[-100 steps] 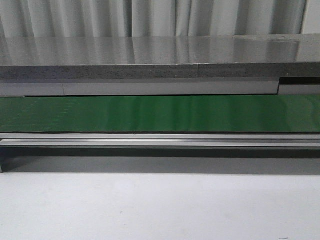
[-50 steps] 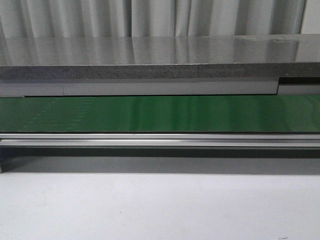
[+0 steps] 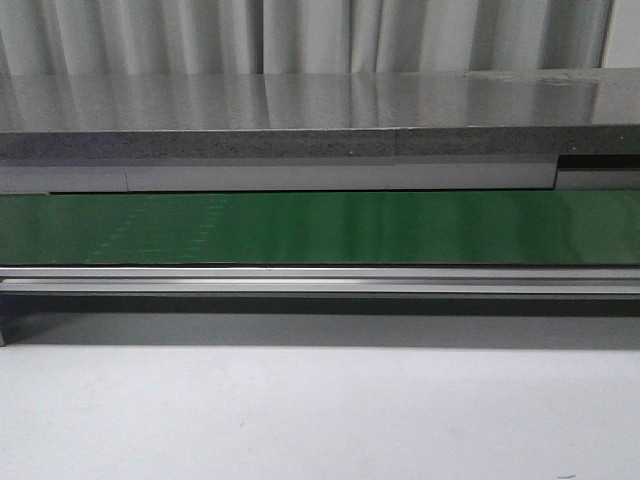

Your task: Move button from left to right

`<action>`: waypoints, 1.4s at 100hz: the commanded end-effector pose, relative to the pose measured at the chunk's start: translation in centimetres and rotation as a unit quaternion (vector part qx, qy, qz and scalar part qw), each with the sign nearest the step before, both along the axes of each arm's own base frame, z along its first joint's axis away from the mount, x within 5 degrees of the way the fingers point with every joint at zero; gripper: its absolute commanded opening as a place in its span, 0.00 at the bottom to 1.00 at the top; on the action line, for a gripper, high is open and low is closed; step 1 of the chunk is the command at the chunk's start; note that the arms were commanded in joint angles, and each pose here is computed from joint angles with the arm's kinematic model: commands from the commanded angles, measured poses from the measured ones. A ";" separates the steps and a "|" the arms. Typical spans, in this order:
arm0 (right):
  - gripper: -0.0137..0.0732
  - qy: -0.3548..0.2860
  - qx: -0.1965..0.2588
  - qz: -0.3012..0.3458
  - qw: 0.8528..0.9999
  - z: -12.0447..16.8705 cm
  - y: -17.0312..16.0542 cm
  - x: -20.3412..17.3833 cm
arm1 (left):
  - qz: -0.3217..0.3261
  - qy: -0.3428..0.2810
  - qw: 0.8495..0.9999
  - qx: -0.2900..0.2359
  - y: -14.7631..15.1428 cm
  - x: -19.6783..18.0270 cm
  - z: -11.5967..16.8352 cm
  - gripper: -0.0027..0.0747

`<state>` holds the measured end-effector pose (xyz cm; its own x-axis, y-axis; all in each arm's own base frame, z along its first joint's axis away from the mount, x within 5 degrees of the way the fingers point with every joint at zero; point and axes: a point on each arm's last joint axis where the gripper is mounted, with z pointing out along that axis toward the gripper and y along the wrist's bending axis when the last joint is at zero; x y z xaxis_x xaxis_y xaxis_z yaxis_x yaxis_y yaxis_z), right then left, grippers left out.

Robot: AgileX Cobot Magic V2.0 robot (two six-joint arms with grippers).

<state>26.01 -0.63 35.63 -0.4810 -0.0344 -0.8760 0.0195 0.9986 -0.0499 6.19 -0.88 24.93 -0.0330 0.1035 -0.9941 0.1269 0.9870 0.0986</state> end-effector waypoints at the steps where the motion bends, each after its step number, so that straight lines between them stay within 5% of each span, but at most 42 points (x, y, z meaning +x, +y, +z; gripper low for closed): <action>1: 0.62 -0.097 0.000 0.018 0.995 2.1 0.7 -2.6 | 0.004 -0.050 0.999 -0.013 0.1 0.0 1.7 0.04; 46: 0.62 -0.163 0.007 0.046 0.986 -3.6 1.3 -14.3 | 0.004 -0.050 0.999 -0.013 0.1 0.0 1.7 0.04; 78: 0.60 -0.191 0.016 0.043 0.980 -5.5 1.0 -18.3 | 0.004 -0.050 0.999 -0.013 0.1 0.0 1.7 0.04; 117: 0.03 -0.184 0.016 0.043 0.982 -5.6 1.0 -18.4 | 0.004 -0.050 0.999 -0.013 0.1 0.0 1.7 0.04; 140: 0.02 -0.184 0.016 0.043 0.982 -5.6 1.0 -18.4 | 0.004 -0.050 0.999 -0.013 0.1 0.0 1.7 0.04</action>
<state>7.50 0.32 28.59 -0.2175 -0.0314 -0.9756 -0.0508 0.9985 -0.0208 6.19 -0.88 24.93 -0.0330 0.1035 -0.9941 0.1269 0.9870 0.0986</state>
